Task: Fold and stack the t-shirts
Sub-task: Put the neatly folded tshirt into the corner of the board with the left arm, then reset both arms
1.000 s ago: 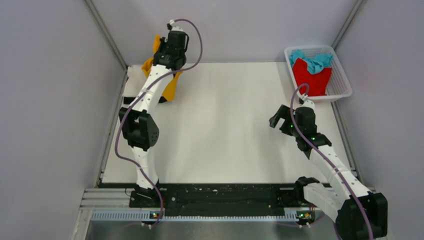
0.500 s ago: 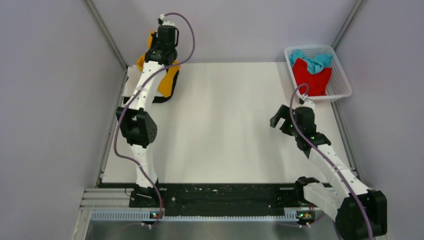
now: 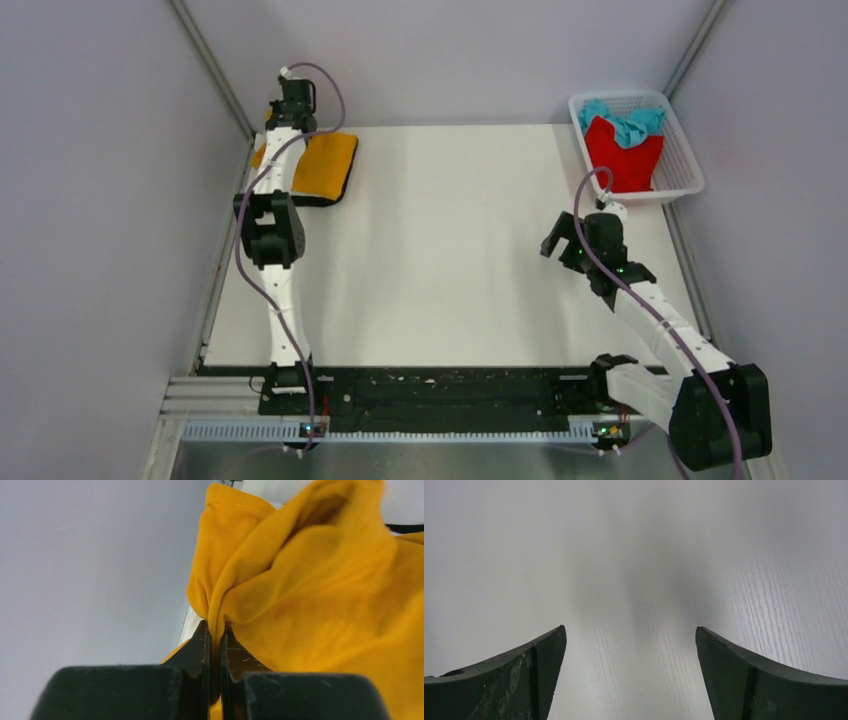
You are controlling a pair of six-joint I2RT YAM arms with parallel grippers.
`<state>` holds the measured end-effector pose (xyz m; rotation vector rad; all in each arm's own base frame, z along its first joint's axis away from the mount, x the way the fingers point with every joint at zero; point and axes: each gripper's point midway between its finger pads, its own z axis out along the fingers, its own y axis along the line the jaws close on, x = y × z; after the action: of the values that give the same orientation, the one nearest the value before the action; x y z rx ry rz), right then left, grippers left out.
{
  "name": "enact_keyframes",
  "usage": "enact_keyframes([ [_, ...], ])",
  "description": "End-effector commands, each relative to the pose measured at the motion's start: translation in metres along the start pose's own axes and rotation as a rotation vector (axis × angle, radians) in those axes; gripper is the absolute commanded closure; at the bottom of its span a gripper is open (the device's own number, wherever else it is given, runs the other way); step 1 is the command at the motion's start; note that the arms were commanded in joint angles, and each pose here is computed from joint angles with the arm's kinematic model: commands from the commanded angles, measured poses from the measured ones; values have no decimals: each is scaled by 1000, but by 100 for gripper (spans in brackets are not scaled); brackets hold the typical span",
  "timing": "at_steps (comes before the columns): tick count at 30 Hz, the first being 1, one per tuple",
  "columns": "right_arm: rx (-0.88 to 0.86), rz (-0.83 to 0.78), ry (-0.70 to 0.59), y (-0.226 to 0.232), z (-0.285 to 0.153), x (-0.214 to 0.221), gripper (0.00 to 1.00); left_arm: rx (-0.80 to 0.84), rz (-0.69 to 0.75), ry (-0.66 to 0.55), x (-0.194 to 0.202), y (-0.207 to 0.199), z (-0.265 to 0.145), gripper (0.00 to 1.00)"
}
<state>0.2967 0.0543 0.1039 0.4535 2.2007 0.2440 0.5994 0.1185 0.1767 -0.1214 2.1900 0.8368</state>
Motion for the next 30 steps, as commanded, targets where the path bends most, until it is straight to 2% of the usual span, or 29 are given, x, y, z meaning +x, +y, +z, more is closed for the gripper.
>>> enact_keyframes([
  [1, 26, 3, -34, -1, 1, -14, 1, -19, -159, -59, -18, 37, 14, 85],
  [2, 30, 4, -32, -1, 2, -14, 1, -23, -166, -53, -16, 39, 17, 62],
  [3, 30, 4, -29, -1, 3, -13, 1, -36, -170, -49, -14, 42, 18, 24],
  [4, 31, 4, -27, -1, 3, -13, 1, -52, -176, -43, -12, 45, 18, 4],
  [5, 33, 5, -27, -1, 3, -14, 1, -61, -185, -40, -12, 48, 16, 2],
  [10, 30, 17, -30, 0, -1, -15, 1, -19, -302, -49, -24, 58, -11, 1],
  [15, 3, 30, -46, 3, -13, -18, 1, 207, -486, -67, -36, 45, -66, 1],
  [16, -3, 30, -47, 3, -17, -17, 1, 261, -514, -51, -28, 37, -77, 1],
  [20, -28, 30, -48, 1, -30, -10, 1, 506, -696, -127, -30, 29, -153, 2],
  [24, -65, 34, -65, 0, -44, -4, 1, 694, -801, -167, 6, 6, -227, 2],
  [26, -76, 30, -82, -1, -51, -3, 1, 712, -763, -173, 38, -10, -260, 2],
  [28, -75, 27, -103, -4, -56, -3, 1, 669, -740, -131, 82, -22, -280, 2],
  [30, -69, 25, -125, -8, -60, -3, 1, 725, -693, -89, 128, -42, -302, 1],
])
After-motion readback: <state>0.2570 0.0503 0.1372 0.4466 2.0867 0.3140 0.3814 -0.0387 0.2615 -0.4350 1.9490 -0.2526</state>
